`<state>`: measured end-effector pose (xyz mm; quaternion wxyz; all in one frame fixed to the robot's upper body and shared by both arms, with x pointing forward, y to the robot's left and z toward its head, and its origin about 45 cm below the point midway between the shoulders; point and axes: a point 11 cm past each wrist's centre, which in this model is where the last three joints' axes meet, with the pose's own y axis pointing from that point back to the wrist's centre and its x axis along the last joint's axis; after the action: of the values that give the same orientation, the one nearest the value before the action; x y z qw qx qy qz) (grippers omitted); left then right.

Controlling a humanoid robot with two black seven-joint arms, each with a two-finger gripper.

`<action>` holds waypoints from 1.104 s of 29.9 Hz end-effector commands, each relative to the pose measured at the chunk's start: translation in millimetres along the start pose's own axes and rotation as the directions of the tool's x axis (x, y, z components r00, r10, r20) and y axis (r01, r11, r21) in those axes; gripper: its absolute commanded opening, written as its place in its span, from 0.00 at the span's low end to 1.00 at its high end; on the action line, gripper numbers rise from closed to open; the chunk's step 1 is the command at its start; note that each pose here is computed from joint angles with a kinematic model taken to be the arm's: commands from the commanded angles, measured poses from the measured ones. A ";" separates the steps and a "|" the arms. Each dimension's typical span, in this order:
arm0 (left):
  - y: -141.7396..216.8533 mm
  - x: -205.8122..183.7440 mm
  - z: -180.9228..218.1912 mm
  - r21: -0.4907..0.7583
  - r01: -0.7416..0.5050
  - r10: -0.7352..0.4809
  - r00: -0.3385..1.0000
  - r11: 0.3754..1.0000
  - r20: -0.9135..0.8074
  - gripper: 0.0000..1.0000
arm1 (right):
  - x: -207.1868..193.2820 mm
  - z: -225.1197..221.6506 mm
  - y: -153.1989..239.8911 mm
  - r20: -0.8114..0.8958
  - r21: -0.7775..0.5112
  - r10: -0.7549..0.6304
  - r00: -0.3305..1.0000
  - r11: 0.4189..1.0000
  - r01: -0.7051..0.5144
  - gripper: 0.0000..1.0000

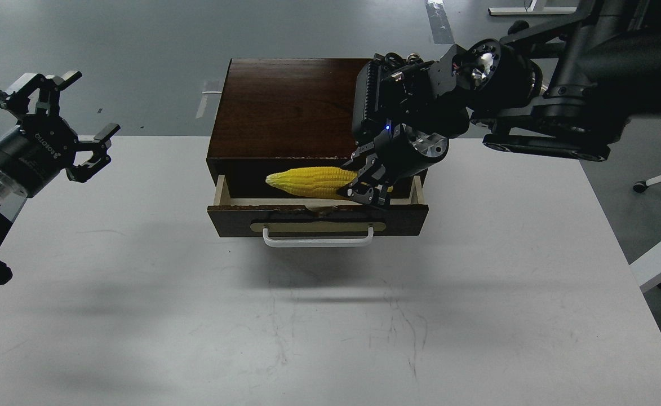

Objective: Put corn in drawer with both arms

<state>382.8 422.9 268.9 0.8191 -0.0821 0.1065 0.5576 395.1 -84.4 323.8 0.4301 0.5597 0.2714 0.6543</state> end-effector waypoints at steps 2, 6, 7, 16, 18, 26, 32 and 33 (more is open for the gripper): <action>0.1 0.5 0.1 0.000 -0.001 0.001 1.000 1.000 0.001 0.98 | -0.2 -0.4 -0.1 0.001 0.001 -0.002 1.000 1.000 0.002 0.51; 0.1 0.5 0.1 0.000 -0.001 0.001 1.000 1.000 0.001 0.98 | 0.0 -0.4 -0.1 0.000 0.001 0.000 1.000 1.000 0.000 0.51; 0.1 0.5 0.1 0.000 -0.001 0.001 1.000 1.000 0.001 0.98 | -0.1 -0.4 -0.1 0.000 0.001 0.000 1.000 1.000 0.000 0.51; -0.1 0.5 -0.2 0.000 -0.002 0.002 1.000 1.000 0.000 0.98 | 0.0 0.1 0.0 0.000 0.000 0.000 1.000 1.000 0.000 0.52; -0.1 0.5 -0.2 0.000 -0.002 0.002 1.000 1.000 0.000 0.98 | -0.5 0.2 0.0 0.000 -0.001 -0.001 1.000 1.000 0.001 0.51; 0.1 1.1 -0.1 -0.001 -0.004 0.004 1.000 1.000 0.000 0.98 | 1.2 -0.3 0.3 -0.002 0.000 0.001 1.000 1.000 -0.001 0.52; 0.1 1.5 0.5 -0.002 -0.005 0.005 1.000 1.000 0.000 0.98 | 22.5 6.8 15.6 -0.007 -0.030 0.053 0.999 0.998 -0.053 0.52; -0.3 1.1 0.0 -0.002 -0.004 0.004 1.000 1.000 -0.001 0.98 | 31.5 9.0 21.0 0.011 -0.038 0.089 0.996 0.995 -0.088 0.52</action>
<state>383.1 424.4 268.6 0.8177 -0.0822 0.1061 0.5597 396.4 -77.8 338.8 0.4252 0.5579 0.2590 0.6640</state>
